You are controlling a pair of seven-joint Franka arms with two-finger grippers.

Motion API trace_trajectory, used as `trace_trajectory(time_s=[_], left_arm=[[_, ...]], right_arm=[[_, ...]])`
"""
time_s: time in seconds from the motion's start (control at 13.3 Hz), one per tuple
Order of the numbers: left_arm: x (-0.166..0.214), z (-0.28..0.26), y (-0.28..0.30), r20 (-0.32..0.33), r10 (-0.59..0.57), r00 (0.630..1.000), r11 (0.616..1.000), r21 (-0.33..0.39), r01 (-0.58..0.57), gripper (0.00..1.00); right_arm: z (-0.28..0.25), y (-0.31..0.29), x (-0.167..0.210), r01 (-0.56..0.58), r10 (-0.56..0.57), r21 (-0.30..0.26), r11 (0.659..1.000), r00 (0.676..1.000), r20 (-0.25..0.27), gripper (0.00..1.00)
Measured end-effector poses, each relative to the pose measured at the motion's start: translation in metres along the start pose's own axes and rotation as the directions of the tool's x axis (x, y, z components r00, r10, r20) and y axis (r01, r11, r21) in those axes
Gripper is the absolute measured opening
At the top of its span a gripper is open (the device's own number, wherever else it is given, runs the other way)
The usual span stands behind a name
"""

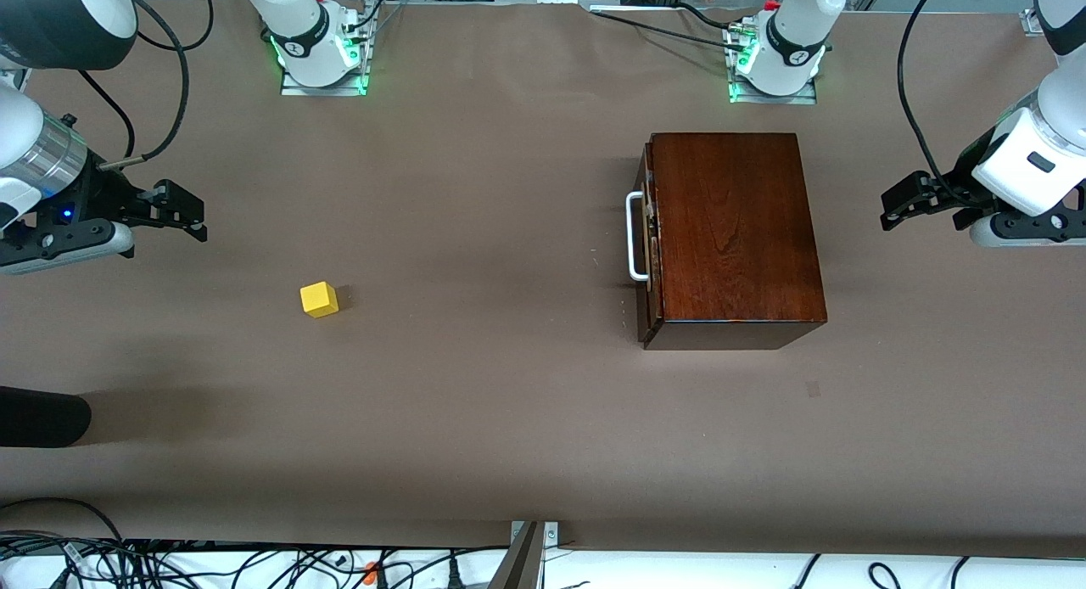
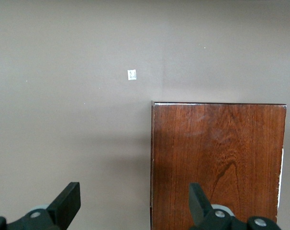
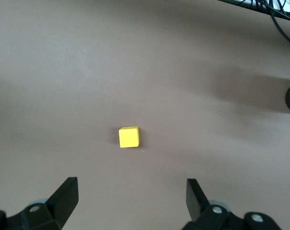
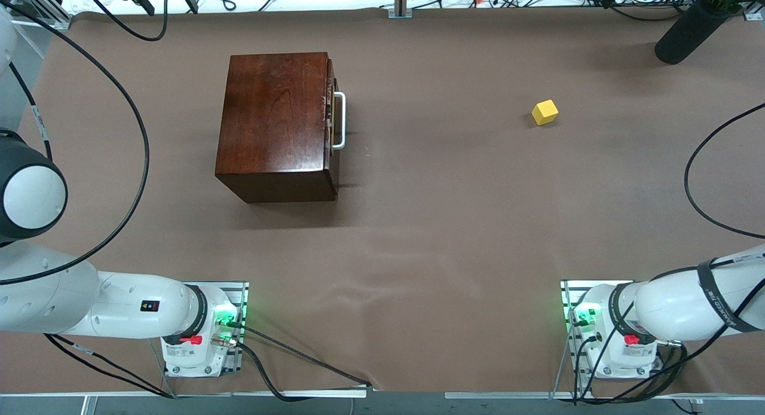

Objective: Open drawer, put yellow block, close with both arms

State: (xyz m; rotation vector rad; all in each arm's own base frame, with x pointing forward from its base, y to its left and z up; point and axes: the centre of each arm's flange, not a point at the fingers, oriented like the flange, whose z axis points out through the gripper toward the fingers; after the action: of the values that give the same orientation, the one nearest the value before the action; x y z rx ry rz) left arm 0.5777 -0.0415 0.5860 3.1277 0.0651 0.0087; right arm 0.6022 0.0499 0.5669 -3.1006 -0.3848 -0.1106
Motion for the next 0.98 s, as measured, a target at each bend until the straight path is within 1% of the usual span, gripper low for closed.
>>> trace_trajectory(time_s=[0.75, 0.83, 0.98], left_arm=[[-0.0001, -0.0003, 0.0002, 0.001, 0.000, 1.000, 1.000, 0.000, 0.000, 1.00], [-0.0011, 0.0005, 0.0010, 0.009, 0.002, 1.000, 1.000, 0.001, -0.002, 1.00], [-0.0071, 0.0051, 0.0061, 0.059, 0.012, 0.998, 1.000, 0.006, -0.012, 1.00]], right_arm=[[0.0000, 0.0002, 0.0000, 0.000, 0.000, 0.000, 1.000, 1.000, 0.000, 1.00], [0.0000, 0.0003, 0.0000, 0.000, 0.000, 0.000, 1.000, 1.000, 0.000, 1.00], [0.0000, 0.0005, -0.0001, -0.001, 0.001, 0.000, 1.000, 1.000, 0.000, 1.00]])
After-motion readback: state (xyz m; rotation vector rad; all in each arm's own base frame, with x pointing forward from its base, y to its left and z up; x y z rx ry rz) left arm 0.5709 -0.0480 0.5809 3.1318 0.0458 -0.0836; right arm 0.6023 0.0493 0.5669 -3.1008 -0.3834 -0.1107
